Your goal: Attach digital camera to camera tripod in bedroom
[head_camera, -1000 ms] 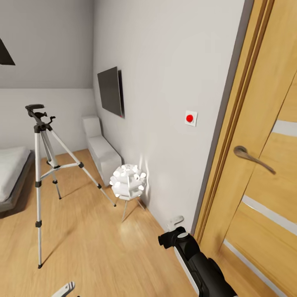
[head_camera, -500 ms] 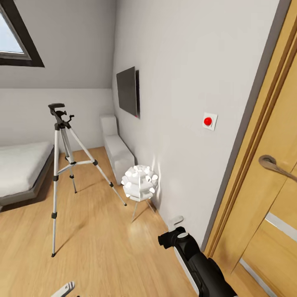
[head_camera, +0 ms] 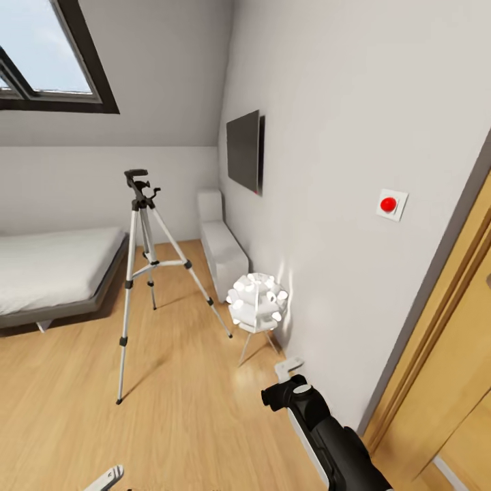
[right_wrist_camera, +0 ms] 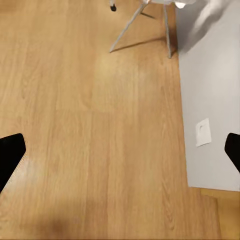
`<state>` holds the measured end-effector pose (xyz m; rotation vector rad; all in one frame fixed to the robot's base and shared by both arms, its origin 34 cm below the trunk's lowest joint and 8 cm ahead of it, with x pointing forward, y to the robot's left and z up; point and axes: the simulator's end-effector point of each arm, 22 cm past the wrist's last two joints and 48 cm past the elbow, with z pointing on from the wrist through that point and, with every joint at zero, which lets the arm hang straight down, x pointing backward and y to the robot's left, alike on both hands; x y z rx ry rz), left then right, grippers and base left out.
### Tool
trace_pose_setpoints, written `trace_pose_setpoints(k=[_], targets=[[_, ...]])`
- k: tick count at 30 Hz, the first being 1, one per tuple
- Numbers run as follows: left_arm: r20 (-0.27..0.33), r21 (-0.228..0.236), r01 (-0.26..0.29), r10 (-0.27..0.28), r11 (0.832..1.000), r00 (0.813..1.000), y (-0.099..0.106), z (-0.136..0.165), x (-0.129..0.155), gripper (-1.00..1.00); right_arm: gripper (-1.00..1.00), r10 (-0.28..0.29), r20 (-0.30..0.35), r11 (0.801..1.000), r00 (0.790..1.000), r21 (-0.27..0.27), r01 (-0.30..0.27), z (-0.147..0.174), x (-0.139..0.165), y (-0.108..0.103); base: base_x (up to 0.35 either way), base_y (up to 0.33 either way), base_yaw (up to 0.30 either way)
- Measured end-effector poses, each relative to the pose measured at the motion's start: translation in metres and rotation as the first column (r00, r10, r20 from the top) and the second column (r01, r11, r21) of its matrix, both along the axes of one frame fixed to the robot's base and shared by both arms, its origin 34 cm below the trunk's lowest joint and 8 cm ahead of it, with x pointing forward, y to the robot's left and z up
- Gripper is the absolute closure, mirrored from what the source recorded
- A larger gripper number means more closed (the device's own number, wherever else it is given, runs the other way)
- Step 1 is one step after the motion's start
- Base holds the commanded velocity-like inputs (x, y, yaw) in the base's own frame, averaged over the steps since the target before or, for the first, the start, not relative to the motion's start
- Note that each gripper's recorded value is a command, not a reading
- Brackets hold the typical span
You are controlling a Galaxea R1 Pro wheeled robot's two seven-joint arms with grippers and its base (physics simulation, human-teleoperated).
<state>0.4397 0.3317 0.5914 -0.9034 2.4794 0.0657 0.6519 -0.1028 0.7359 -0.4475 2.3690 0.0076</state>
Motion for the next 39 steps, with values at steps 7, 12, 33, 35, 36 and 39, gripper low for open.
trace_pose_setpoints(k=[7,12,33,35,36,39], targets=[[0.000,-0.002,0.002,-0.002,1.000,1.000,-0.001,0.000,0.000,-1.00,-1.00,0.000,-0.001,1.000,1.000,0.000,0.000,0.000,0.000,0.000,0.001,-0.061,0.280],[-0.001,-0.002,0.002,-0.002,1.000,1.000,-0.001,0.000,0.000,-1.00,-1.00,0.000,-0.001,1.000,1.000,0.001,0.000,0.000,0.000,0.000,0.000,-0.226,0.280],[0.017,-0.013,0.003,-0.003,1.000,1.000,-0.008,0.006,0.007,-1.00,-1.00,0.000,-0.002,1.000,1.000,0.001,0.000,0.000,0.000,0.000,0.000,-0.107,0.280],[0.018,-0.015,0.002,-0.002,1.000,1.000,-0.008,0.006,0.007,-1.00,-1.00,0.000,-0.002,1.000,1.000,0.001,0.000,-0.001,0.000,0.000,0.000,-0.009,0.280],[0.020,-0.018,0.000,0.000,1.000,1.000,-0.009,0.006,0.008,-1.00,-1.00,0.000,-0.002,1.000,1.000,0.001,0.000,-0.001,0.000,0.000,0.000,-0.006,0.280],[0.025,-0.030,-0.007,0.008,1.000,1.000,-0.011,0.007,0.008,-1.00,-1.00,0.000,-0.002,1.000,1.000,0.001,0.000,-0.001,0.000,0.000,0.000,-0.005,0.280]])
